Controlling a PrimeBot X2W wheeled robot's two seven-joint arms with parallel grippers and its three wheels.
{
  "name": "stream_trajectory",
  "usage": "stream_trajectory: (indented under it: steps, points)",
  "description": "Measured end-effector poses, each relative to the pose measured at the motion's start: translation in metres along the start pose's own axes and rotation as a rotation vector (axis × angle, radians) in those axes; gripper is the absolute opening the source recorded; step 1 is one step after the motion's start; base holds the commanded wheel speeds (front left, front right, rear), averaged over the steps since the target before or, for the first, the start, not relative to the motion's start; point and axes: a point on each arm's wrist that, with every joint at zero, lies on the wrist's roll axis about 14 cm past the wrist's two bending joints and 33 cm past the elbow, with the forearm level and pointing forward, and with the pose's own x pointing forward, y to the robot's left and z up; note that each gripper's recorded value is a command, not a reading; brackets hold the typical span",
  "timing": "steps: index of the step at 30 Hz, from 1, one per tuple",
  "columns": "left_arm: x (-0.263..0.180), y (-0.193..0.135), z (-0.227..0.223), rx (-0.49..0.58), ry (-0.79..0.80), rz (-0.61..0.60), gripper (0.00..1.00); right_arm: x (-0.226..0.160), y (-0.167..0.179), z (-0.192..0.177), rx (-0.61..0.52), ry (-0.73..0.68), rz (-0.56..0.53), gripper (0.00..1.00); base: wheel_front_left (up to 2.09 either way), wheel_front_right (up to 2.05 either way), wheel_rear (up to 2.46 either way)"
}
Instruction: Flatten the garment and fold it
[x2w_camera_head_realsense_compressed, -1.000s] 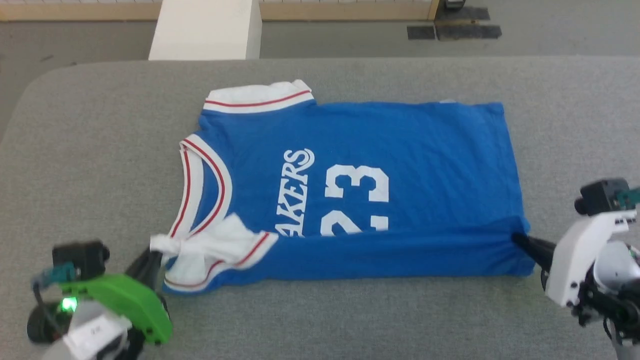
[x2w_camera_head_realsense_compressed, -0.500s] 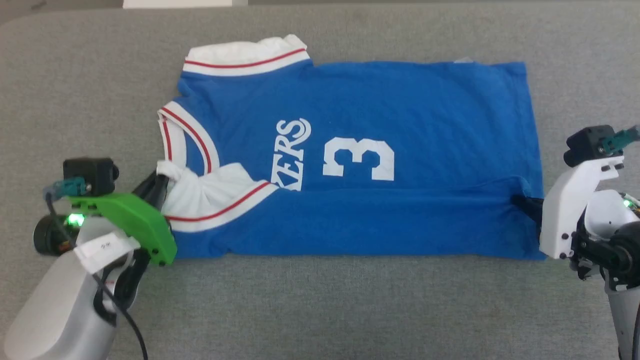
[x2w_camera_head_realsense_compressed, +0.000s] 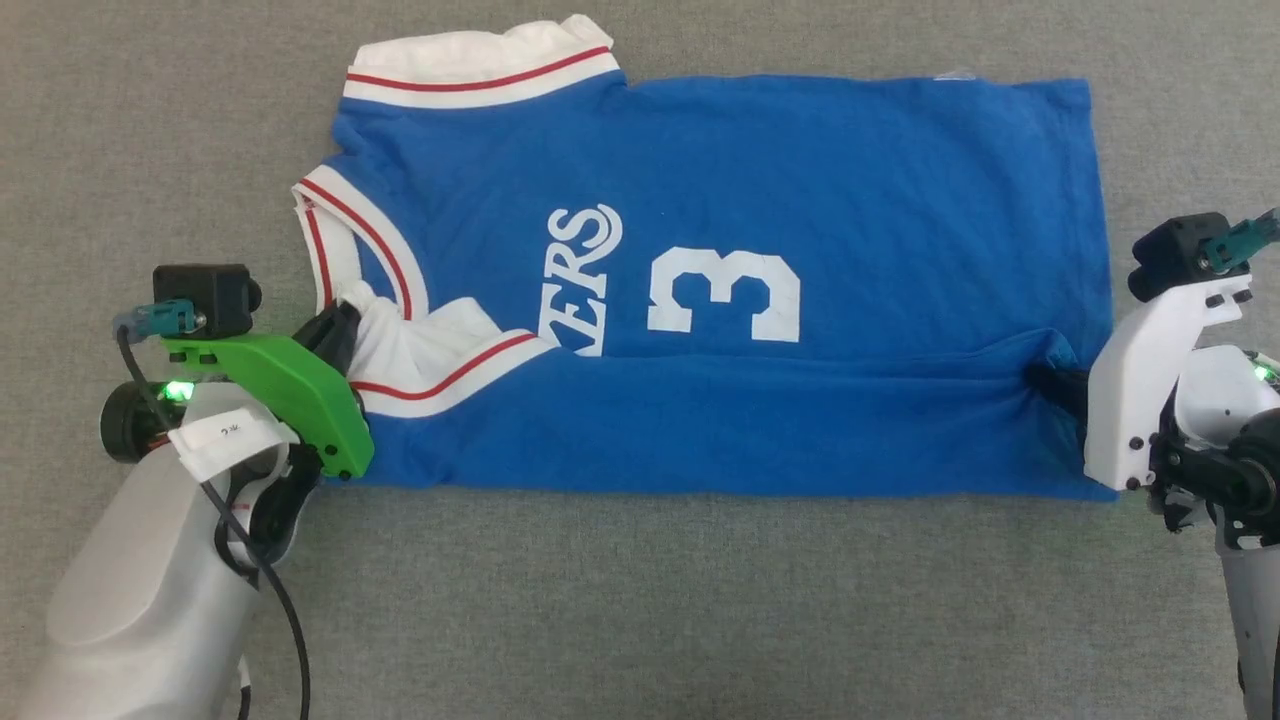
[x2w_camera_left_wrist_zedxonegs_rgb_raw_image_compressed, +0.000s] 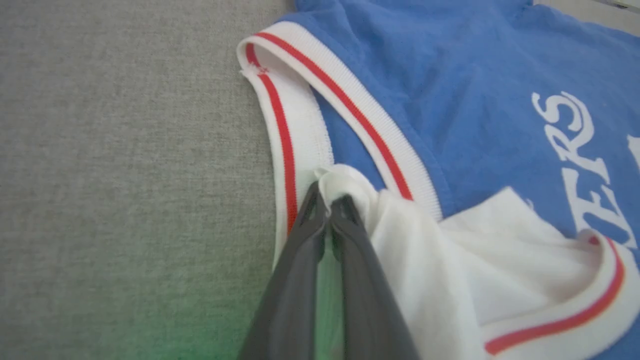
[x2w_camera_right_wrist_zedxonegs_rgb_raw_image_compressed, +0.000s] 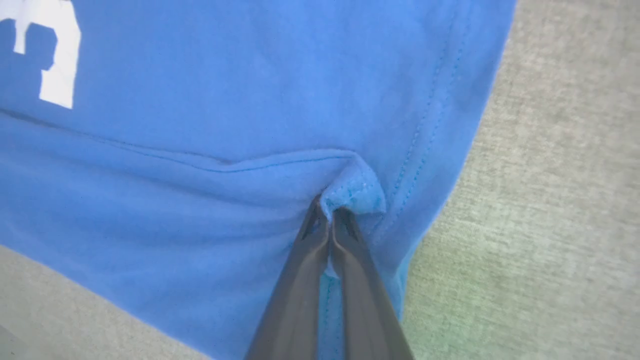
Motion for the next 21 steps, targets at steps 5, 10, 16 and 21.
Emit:
stream_trajectory:
  steps: [5, 10, 16, 21]
  points:
    - [-0.005, -0.004, 0.01, -0.012, -0.032, -0.002, 1.0, -0.007, 0.005, 0.007, 0.026, -0.053, 0.017, 1.0, 0.0, 0.0, 0.0]
    - [-0.022, 0.002, 0.03, -0.018, -0.108, 0.029, 1.0, -0.025, 0.005, 0.015, 0.082, -0.166, 0.027, 1.0, 0.0, 0.0, 0.0]
    - [-0.062, 0.013, 0.079, -0.006, -0.35, 0.097, 1.0, -0.065, 0.007, 0.044, 0.128, -0.431, 0.032, 1.0, 0.0, 0.0, 0.0]
    - [-0.103, 0.01, 0.101, 0.004, -0.549, 0.123, 1.0, -0.092, 0.01, 0.043, 0.146, -0.564, 0.037, 1.0, 0.0, 0.0, 0.0]
